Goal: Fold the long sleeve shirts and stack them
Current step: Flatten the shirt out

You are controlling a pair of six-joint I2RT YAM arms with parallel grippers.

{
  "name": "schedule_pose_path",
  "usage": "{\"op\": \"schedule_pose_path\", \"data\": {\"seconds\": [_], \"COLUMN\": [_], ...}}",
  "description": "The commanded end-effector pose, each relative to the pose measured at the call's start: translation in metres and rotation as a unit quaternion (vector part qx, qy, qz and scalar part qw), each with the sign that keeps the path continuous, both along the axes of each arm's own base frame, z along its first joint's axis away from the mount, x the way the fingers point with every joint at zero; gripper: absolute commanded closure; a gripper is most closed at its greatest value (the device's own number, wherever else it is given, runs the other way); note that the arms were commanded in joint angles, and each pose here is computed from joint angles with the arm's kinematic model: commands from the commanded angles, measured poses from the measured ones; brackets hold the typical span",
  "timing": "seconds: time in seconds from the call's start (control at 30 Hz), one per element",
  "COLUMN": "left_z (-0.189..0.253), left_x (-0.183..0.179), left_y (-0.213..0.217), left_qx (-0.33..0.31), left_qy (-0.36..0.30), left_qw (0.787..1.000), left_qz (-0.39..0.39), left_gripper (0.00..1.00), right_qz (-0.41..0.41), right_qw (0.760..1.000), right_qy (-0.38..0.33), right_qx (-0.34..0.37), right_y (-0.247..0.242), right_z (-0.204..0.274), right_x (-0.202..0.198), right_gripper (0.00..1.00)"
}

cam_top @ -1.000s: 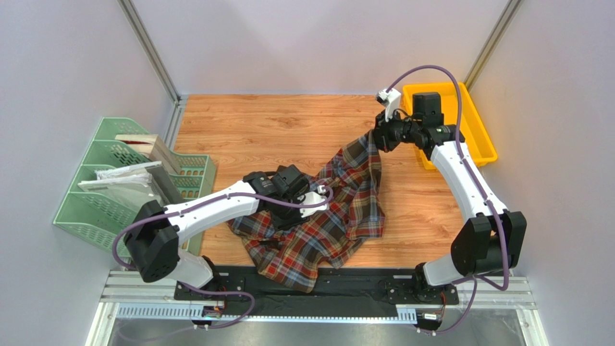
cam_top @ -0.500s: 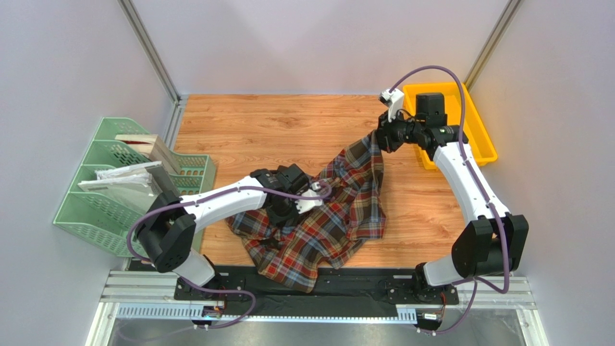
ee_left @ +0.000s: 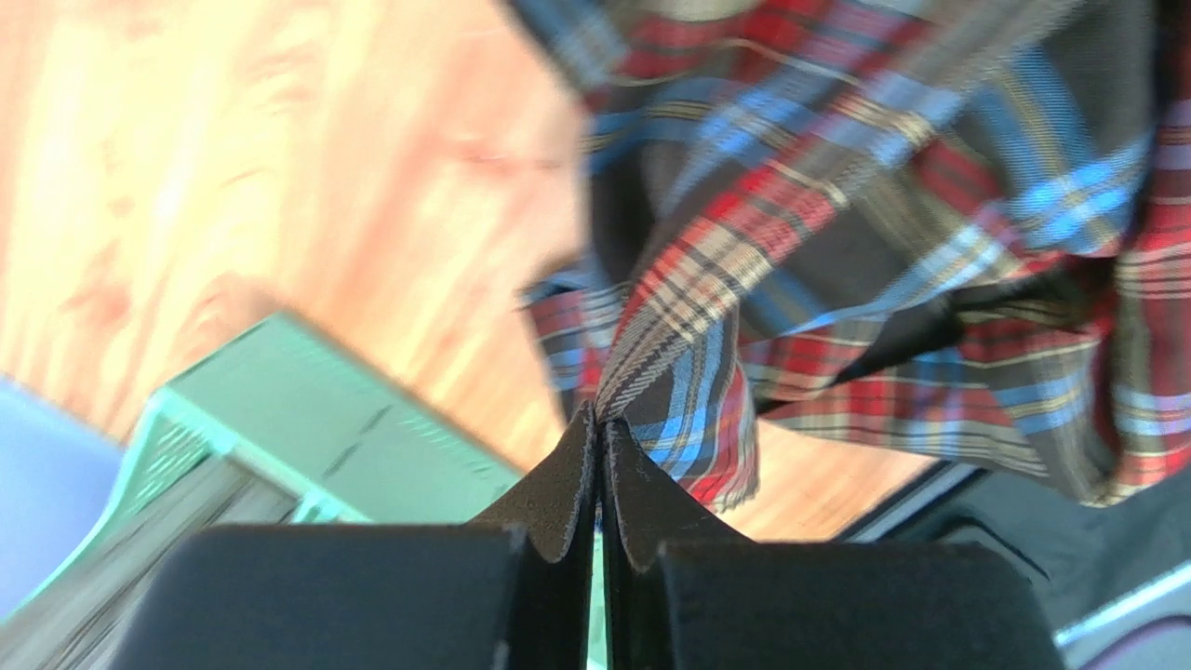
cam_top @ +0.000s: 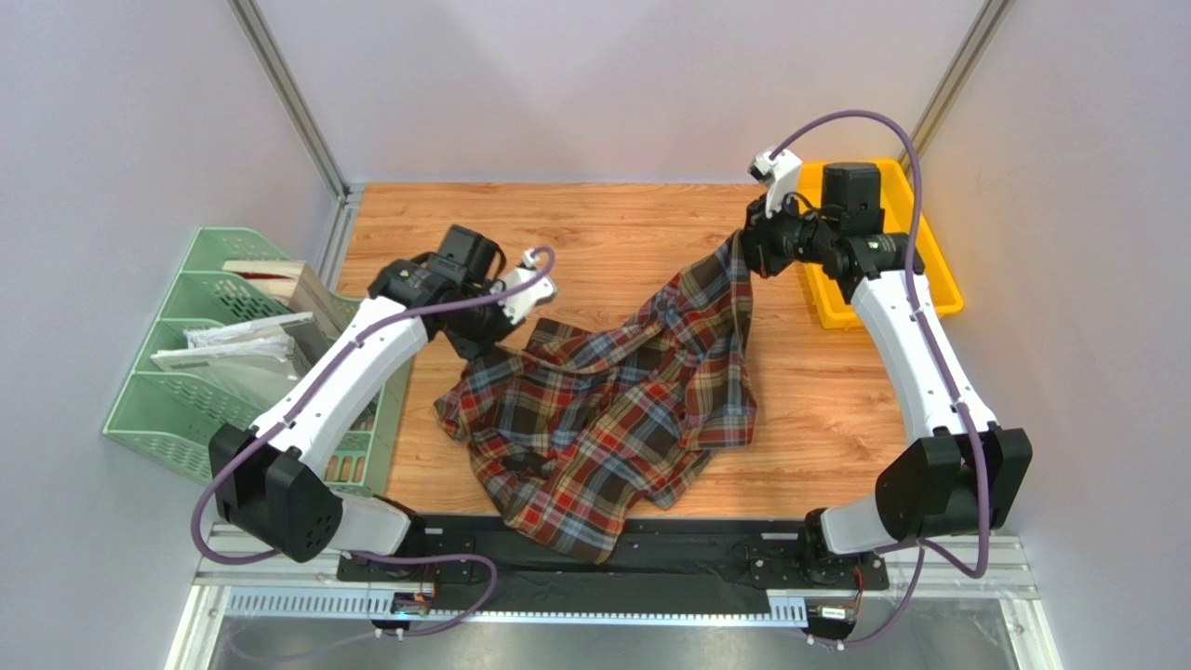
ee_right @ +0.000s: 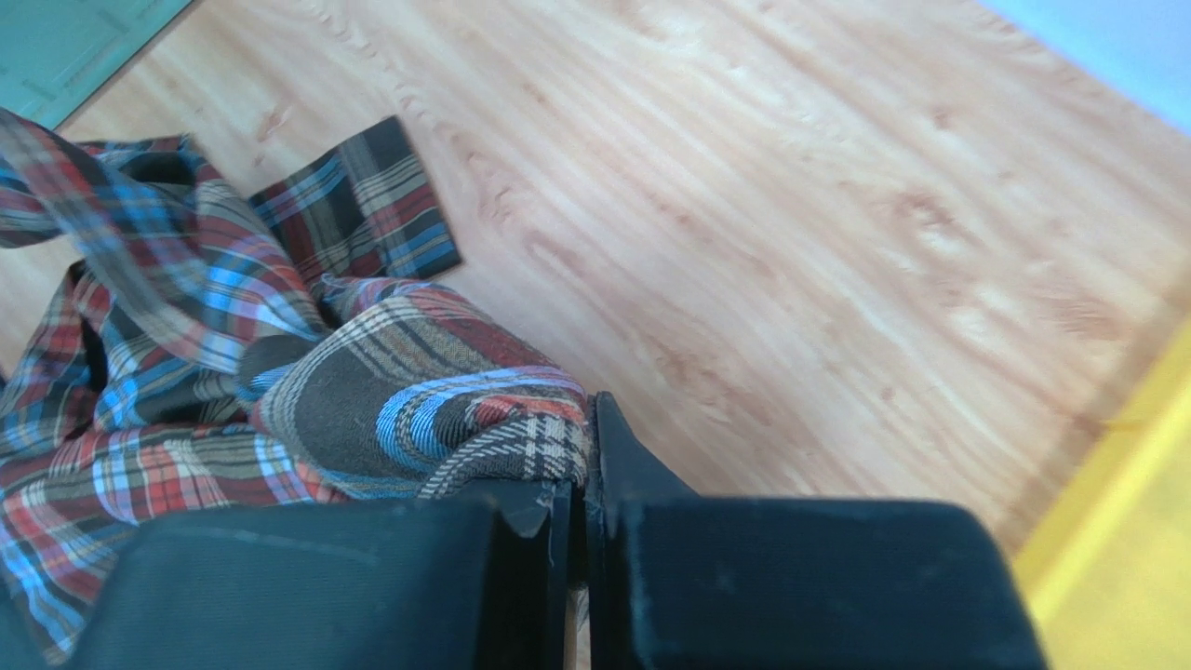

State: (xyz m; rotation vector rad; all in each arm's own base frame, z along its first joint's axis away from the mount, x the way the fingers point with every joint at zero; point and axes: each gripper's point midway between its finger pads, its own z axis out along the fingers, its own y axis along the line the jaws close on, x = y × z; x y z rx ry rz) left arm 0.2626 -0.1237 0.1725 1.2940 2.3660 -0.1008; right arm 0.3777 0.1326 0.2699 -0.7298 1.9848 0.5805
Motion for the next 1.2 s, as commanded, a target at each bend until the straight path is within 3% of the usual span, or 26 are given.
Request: {"op": "schedule_pose_path", "data": {"seconds": [0.0, 0.13, 0.23, 0.4, 0.5, 0.6, 0.7, 1.0, 1.17], "left_z": [0.062, 0.160, 0.220, 0.289, 0.309, 0.325, 0.345, 0.435, 0.490], "left_x": [0.041, 0.088, 0.103, 0.102, 0.089, 0.070, 0.047, -0.045, -0.123], "left_y": [0.026, 0.057, 0.073, 0.081, 0.084, 0.086, 0.088, 0.073, 0.086], "left_qx": [-0.037, -0.080, -0.103, -0.123, -0.138, -0.156, -0.174, -0.249, -0.265], "left_qy": [-0.101, -0.229, -0.299, -0.405, -0.429, -0.454, -0.483, -0.579, -0.663], "left_qw": [0.993, 0.964, 0.938, 0.894, 0.879, 0.863, 0.843, 0.772, 0.696], "left_qz": [0.040, 0.109, 0.140, 0.147, 0.157, 0.159, 0.160, 0.084, 0.074], "left_gripper": [1.00, 1.00, 1.00, 1.00, 1.00, 1.00, 1.00, 1.00, 1.00], "right_qz": [-0.054, -0.102, -0.133, -0.161, -0.172, -0.191, -0.215, -0.277, -0.292], "right_qw": [0.994, 0.980, 0.964, 0.935, 0.921, 0.909, 0.883, 0.782, 0.717], "right_qy": [-0.094, -0.171, -0.231, -0.316, -0.348, -0.368, -0.417, -0.555, -0.627], "right_qx": [-0.008, -0.002, 0.008, 0.028, 0.032, 0.031, 0.029, 0.062, 0.083], "right_y": [-0.022, -0.043, -0.054, -0.064, -0.068, -0.075, -0.086, -0.114, -0.125], "right_z": [0.062, 0.122, 0.180, 0.264, 0.291, 0.303, 0.330, 0.420, 0.467], "right_x": [0.023, 0.043, 0.053, 0.038, 0.013, -0.007, -0.043, -0.173, -0.256], "right_gripper": [1.00, 1.00, 1.00, 1.00, 1.00, 1.00, 1.00, 1.00, 1.00]}}
